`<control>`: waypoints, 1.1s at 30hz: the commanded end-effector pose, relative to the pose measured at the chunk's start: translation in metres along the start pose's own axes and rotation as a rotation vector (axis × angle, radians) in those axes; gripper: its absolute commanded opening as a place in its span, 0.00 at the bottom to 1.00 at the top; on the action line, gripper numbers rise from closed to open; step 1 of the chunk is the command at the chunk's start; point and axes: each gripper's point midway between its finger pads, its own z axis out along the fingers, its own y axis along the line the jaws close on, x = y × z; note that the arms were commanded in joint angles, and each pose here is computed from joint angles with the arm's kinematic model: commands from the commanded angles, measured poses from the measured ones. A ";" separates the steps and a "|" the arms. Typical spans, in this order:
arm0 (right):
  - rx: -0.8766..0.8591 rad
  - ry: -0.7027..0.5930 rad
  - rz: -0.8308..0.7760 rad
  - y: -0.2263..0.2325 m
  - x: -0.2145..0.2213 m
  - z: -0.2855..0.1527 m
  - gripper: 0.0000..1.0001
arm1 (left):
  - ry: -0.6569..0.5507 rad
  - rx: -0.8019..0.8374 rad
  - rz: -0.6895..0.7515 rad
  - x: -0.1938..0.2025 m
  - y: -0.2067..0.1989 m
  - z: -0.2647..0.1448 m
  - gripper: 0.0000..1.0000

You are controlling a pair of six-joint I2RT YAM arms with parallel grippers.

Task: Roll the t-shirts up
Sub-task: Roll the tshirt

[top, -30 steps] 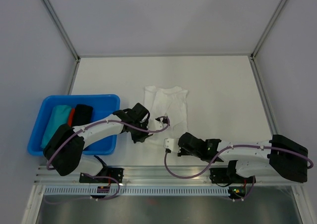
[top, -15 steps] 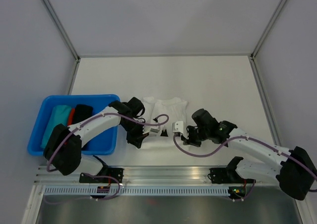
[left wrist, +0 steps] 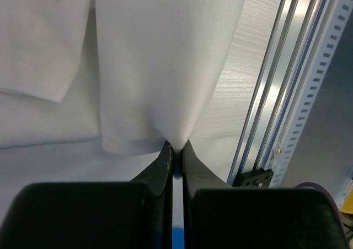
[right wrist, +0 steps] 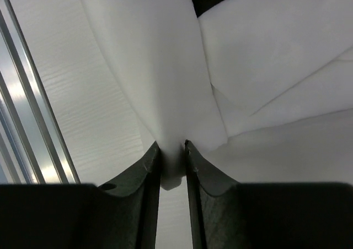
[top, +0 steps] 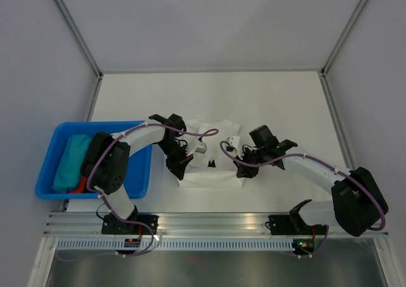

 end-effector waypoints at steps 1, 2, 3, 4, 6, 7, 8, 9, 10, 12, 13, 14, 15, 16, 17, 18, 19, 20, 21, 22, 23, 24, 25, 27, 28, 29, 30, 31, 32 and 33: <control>0.102 -0.059 0.080 -0.029 -0.016 -0.008 0.30 | -0.018 -0.004 0.033 -0.010 0.010 -0.004 0.05; 0.111 -0.079 0.123 -0.031 -0.018 -0.011 0.32 | -0.024 -0.006 0.036 -0.013 0.013 -0.003 0.05; 0.116 -0.099 0.145 -0.032 -0.021 -0.014 0.34 | -0.025 -0.012 0.034 -0.014 0.015 -0.004 0.05; 0.137 -0.130 0.184 -0.040 -0.024 -0.021 0.36 | -0.028 -0.009 0.034 -0.015 0.015 -0.004 0.05; 0.135 -0.190 0.224 -0.041 -0.034 -0.031 0.40 | -0.030 -0.006 0.032 -0.018 0.017 -0.003 0.05; 0.151 -0.221 0.231 -0.044 -0.040 -0.040 0.44 | -0.035 -0.009 0.033 -0.021 0.019 -0.004 0.05; 0.149 -0.236 0.232 -0.043 -0.043 -0.044 0.46 | -0.036 -0.010 0.031 -0.022 0.019 -0.004 0.04; 0.140 -0.248 0.236 -0.039 -0.047 -0.046 0.50 | -0.040 -0.010 0.036 -0.022 0.019 -0.005 0.04; 0.113 -0.279 0.236 -0.034 -0.054 -0.049 0.53 | -0.047 -0.008 0.041 -0.023 0.018 -0.005 0.03; 0.122 -0.407 0.297 -0.033 -0.079 -0.059 0.56 | -0.049 -0.011 0.056 -0.024 0.018 -0.006 0.02; 0.111 -0.491 0.313 -0.027 -0.094 -0.069 0.60 | -0.050 -0.012 0.058 -0.023 0.018 -0.007 0.02; 0.099 -0.526 0.358 -0.023 -0.087 -0.063 0.64 | -0.051 -0.011 0.056 -0.023 0.019 -0.007 0.02; 0.100 -0.591 0.370 -0.023 -0.093 -0.065 0.66 | -0.054 -0.009 0.059 -0.023 0.019 -0.007 0.02; 0.127 -0.682 0.418 -0.027 -0.094 -0.066 0.71 | -0.057 -0.004 0.050 -0.022 0.020 -0.007 0.02; 0.135 -0.704 0.429 -0.028 -0.092 -0.064 0.71 | -0.058 -0.001 0.047 -0.022 0.021 -0.006 0.02; 0.140 -0.708 0.433 -0.028 -0.088 -0.062 0.71 | -0.056 0.002 0.038 -0.021 0.021 -0.006 0.02; 0.130 -0.685 0.448 -0.025 -0.078 -0.055 0.70 | -0.055 0.008 0.033 -0.020 0.021 -0.006 0.02; 0.119 -0.676 0.445 -0.022 -0.073 -0.053 0.70 | -0.052 0.012 0.034 -0.019 0.022 -0.005 0.02; 0.105 -0.670 0.438 -0.018 -0.070 -0.050 0.70 | -0.048 0.010 0.032 -0.017 0.023 -0.005 0.02; 0.105 -0.660 0.428 -0.015 -0.063 -0.047 0.70 | -0.041 0.008 0.033 -0.017 0.025 -0.004 0.02; 0.110 -0.656 0.420 -0.015 -0.059 -0.045 0.70 | -0.038 0.008 0.031 -0.015 0.025 -0.005 0.02; 0.121 -0.653 0.416 -0.016 -0.056 -0.044 0.70 | -0.039 0.006 0.029 -0.015 0.027 -0.005 0.02; 0.131 -0.636 0.421 -0.017 -0.048 -0.039 0.70 | -0.036 0.009 0.027 -0.014 0.027 -0.004 0.02; 0.126 -0.634 0.429 -0.017 -0.044 -0.035 0.70 | -0.029 0.017 0.019 -0.011 0.027 -0.002 0.02; 0.113 -0.617 0.444 -0.015 -0.037 -0.028 0.70 | -0.029 0.017 0.019 -0.011 0.027 -0.001 0.02; 0.112 -0.606 0.454 -0.015 -0.033 -0.025 0.70 | -0.028 0.019 0.020 -0.011 0.028 -0.001 0.02; 0.124 -0.599 0.463 -0.018 -0.031 -0.023 0.70 | -0.025 0.021 0.012 -0.010 0.029 0.000 0.02; 0.120 -0.586 0.471 -0.018 -0.027 -0.019 0.70 | -0.022 0.019 0.012 -0.010 0.029 0.000 0.02; 0.119 -0.586 0.467 -0.019 -0.028 -0.019 0.70 | -0.023 0.018 0.012 -0.010 0.030 0.000 0.02; 0.124 -0.600 0.451 -0.022 -0.032 -0.019 0.70 | -0.024 0.014 0.017 -0.011 0.030 -0.001 0.02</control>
